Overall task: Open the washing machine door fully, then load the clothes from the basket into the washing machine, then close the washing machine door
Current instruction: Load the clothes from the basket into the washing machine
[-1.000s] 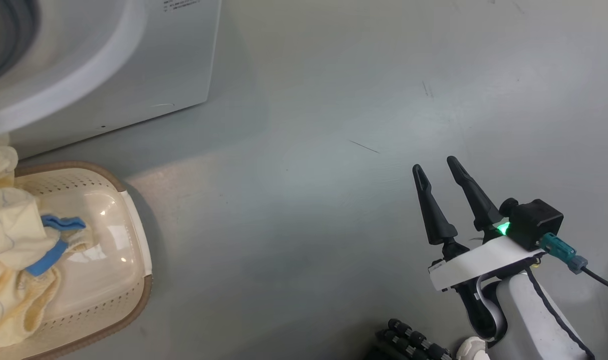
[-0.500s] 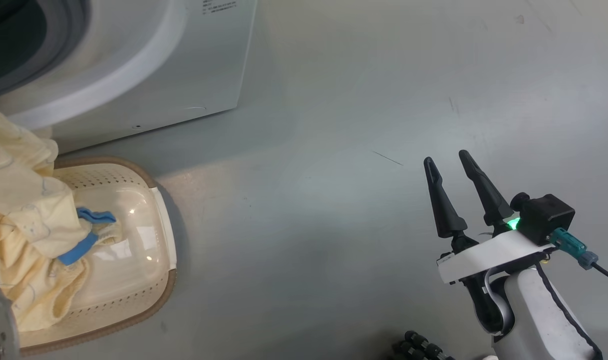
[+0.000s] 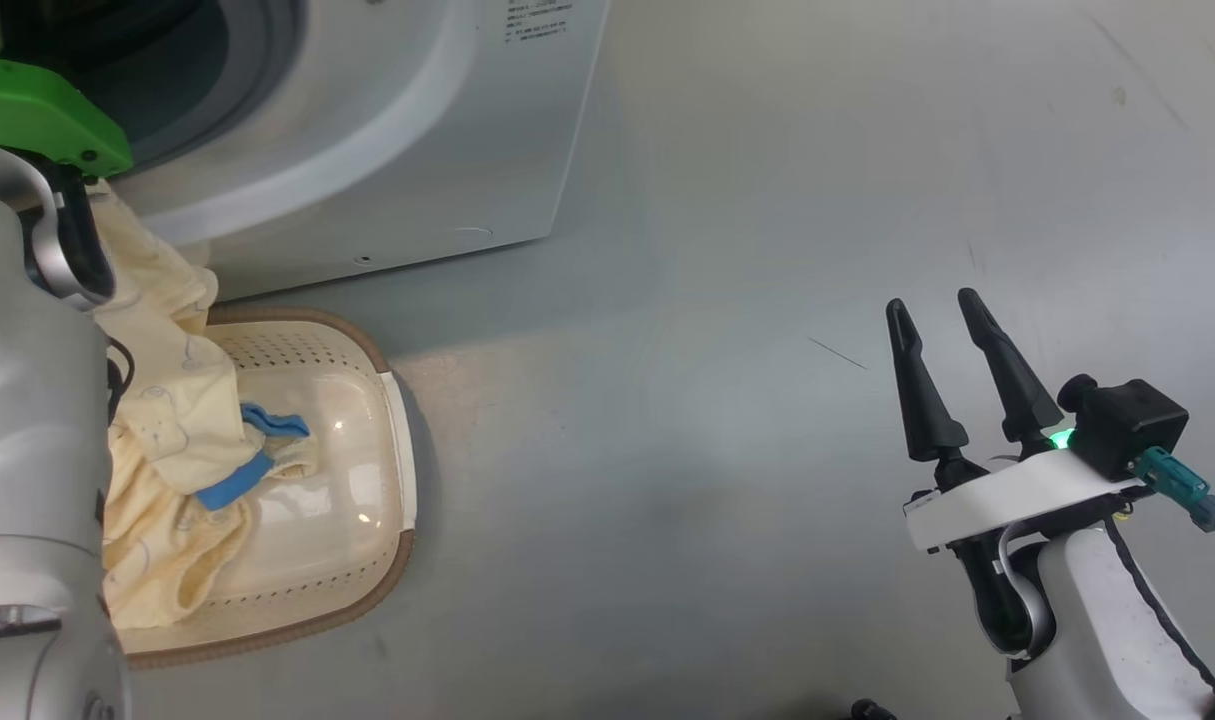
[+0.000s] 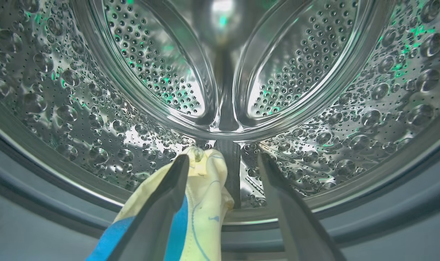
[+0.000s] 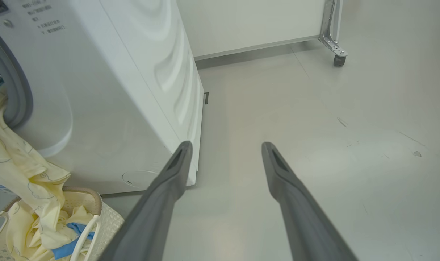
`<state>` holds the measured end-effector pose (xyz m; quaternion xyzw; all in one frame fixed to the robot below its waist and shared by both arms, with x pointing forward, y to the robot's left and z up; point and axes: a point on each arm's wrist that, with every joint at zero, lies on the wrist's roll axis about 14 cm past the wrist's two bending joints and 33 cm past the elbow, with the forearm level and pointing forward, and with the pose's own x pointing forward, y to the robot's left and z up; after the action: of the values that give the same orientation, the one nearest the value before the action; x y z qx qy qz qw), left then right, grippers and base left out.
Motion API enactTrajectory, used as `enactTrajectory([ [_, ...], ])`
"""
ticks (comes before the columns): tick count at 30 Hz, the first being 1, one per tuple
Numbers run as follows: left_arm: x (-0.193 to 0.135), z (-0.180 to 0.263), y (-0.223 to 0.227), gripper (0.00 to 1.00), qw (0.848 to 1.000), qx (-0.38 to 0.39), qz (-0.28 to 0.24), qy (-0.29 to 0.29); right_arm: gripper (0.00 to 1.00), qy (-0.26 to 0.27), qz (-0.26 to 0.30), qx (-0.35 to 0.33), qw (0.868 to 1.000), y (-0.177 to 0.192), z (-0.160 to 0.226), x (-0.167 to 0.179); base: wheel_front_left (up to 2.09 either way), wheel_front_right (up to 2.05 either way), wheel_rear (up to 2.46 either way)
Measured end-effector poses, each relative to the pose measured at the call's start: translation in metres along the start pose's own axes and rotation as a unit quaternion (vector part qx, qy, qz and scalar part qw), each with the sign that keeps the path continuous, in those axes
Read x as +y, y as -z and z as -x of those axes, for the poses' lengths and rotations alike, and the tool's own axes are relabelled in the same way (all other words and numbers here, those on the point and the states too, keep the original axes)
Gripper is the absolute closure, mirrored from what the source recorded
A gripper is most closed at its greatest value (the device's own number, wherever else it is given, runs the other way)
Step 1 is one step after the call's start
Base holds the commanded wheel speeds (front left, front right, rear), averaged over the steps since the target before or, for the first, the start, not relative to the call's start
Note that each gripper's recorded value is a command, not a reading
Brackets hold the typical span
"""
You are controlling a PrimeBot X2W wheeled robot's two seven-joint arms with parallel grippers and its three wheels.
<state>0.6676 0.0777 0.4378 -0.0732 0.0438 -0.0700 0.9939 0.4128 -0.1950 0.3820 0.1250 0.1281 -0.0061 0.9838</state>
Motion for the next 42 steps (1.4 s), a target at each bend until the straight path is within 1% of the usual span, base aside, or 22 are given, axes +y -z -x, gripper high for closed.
enactTrajectory([
  [6, -0.006, 0.016, -0.007, 0.0, 1.0, -0.004, 0.007, 0.006, 0.0, -0.009, 0.0, -0.01, 1.0, -0.006, -0.005, 0.004, 0.0, 0.0, 0.0],
  [11, 0.001, 0.032, -0.003, 0.0, 1.0, 0.002, 0.004, 0.001, 0.0, -0.021, -0.001, -0.013, 1.0, -0.007, -0.009, 0.011, 0.0, 0.0, 0.0],
  [22, 0.02, 0.073, 0.019, 0.0, 1.0, 0.017, 0.007, -0.021, 0.0, -0.043, 0.01, -0.024, 0.999, -0.014, -0.018, 0.021, 0.0, 0.0, 0.0],
  [27, 0.026, 0.094, 0.036, 0.0, 0.999, 0.031, 0.01, -0.029, 0.0, -0.047, 0.018, -0.028, 0.998, -0.017, -0.02, 0.021, 0.0, 0.0, 0.0],
  [31, 0.034, 0.12, 0.057, 0.0, 0.997, 0.055, 0.02, -0.047, 0.0, -0.043, 0.024, -0.033, 0.998, -0.021, -0.022, 0.016, 0.0, 0.0, 0.0],
  [37, 0.035, 0.138, 0.065, 0.0, 0.996, 0.061, 0.027, -0.053, 0.0, -0.035, 0.031, -0.036, 0.998, -0.024, -0.023, 0.008, 0.0, 0.0, 0.0],
  [42, 0.04, 0.152, 0.067, 0.0, 0.996, 0.059, 0.03, -0.062, 0.0, -0.042, 0.029, -0.033, 0.998, -0.02, -0.027, 0.013, 0.0, 0.0, 0.0],
])
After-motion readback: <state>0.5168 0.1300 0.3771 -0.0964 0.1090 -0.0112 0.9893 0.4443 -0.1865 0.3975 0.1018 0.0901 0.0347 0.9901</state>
